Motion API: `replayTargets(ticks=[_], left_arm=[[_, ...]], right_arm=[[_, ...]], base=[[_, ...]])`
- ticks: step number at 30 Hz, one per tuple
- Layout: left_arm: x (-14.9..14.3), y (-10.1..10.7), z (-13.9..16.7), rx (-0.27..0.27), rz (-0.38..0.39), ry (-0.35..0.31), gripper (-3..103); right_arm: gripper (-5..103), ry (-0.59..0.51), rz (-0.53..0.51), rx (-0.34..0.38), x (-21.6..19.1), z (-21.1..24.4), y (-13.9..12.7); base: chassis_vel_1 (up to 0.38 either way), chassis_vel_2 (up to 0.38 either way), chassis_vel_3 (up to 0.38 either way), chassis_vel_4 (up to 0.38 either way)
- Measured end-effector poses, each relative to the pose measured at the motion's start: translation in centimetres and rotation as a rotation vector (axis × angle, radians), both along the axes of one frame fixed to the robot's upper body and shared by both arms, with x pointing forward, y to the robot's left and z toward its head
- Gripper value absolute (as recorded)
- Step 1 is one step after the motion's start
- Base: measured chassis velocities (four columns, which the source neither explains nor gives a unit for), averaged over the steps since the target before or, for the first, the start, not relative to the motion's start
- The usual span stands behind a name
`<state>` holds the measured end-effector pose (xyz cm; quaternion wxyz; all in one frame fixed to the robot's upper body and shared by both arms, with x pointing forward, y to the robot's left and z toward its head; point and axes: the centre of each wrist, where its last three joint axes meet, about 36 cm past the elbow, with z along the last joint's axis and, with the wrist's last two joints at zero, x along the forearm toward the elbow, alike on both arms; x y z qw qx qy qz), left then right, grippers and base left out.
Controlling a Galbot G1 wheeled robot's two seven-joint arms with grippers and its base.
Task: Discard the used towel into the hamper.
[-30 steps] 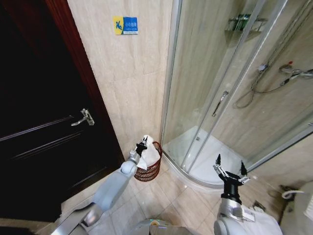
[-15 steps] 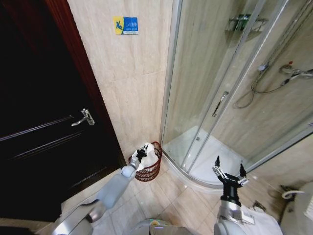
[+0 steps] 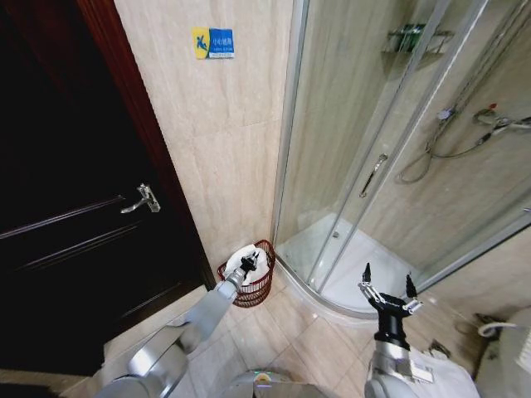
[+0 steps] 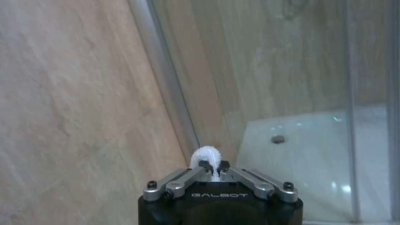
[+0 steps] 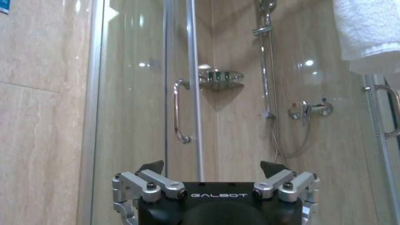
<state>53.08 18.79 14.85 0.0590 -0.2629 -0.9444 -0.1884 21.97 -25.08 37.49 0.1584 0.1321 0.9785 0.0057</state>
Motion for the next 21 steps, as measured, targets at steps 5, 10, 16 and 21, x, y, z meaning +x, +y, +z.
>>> replayTargets(ticks=[5,10,16,21], left_arm=[[0.5,-0.5,-0.3,0.038,-0.018,0.032,2],[0.6,-0.5,-0.4,0.056,-0.018,0.052,2],[-0.5,-0.9,-1.1,0.060,-0.005,0.093,2],[-1.0,-1.2,-1.5,0.092,-0.011,0.122,2]], right_arm=[[100,-0.011,0.006,-0.002,0.0,-0.2,0.0],[100,-0.013,0.005,-0.001,0.0,-0.6,0.0],[100,-0.018,0.012,-0.003,0.1,-0.6,0.1],[100,-0.026,0.018,-0.022,0.3,-0.4,0.1]], base=[[0.000,0.000,0.000,0.000],[0.000,0.000,0.000,0.000],[0.000,0.000,0.000,0.000],[0.000,0.000,0.000,0.000]])
